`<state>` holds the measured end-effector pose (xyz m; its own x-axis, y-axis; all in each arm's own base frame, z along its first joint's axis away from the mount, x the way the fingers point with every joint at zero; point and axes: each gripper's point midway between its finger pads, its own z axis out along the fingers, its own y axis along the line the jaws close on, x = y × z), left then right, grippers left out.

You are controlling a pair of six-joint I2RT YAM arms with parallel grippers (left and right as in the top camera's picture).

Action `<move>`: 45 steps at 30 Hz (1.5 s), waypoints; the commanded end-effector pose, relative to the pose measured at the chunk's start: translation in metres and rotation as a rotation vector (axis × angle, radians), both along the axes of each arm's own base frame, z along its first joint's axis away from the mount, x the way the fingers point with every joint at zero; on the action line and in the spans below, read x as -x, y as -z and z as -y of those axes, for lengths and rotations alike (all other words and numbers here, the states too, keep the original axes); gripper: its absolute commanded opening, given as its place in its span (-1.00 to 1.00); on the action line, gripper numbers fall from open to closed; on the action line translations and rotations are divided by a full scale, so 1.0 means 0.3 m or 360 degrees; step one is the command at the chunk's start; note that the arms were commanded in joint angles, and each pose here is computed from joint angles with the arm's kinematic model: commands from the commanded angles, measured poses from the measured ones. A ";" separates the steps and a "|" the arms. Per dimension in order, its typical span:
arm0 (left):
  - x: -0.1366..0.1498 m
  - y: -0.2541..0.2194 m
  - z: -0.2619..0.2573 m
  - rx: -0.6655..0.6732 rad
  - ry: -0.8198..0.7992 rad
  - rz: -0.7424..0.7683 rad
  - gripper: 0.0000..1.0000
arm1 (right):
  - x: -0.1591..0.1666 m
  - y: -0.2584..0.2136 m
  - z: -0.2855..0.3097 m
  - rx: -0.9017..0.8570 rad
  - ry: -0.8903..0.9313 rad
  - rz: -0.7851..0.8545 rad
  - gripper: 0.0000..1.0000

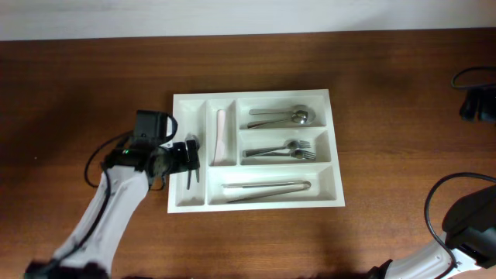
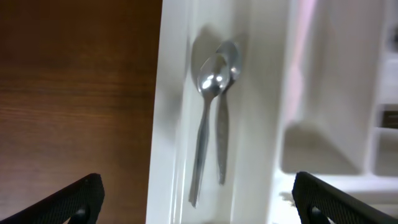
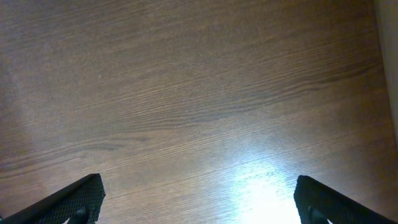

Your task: Pack container

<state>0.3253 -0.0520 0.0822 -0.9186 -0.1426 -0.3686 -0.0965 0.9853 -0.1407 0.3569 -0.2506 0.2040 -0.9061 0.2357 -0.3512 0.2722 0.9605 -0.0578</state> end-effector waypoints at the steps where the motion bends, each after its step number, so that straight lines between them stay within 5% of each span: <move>1: 0.001 0.073 0.005 0.0014 -0.0005 -0.0097 0.98 | 0.006 -0.002 0.008 0.0000 0.0023 0.0003 0.98; 6: -0.039 0.067 0.007 0.0022 -0.0008 -0.0036 0.99 | 0.006 -0.002 0.008 -0.0001 0.0023 0.0002 0.98; 17: -0.193 -0.215 -0.031 -0.0007 0.0018 0.0367 0.99 | 0.006 -0.002 0.008 0.0000 0.0023 0.0003 0.98; 45: -0.171 -0.285 -0.109 -0.0067 -0.0013 0.0425 0.99 | 0.006 -0.002 0.008 0.0000 0.0023 0.0003 0.97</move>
<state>0.3744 -0.0220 0.1494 -0.8154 -0.1425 -0.5610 -0.0836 0.9881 -0.1294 0.3569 -0.2506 0.2040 -0.9061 0.2357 -0.3512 0.2722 0.9605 -0.0578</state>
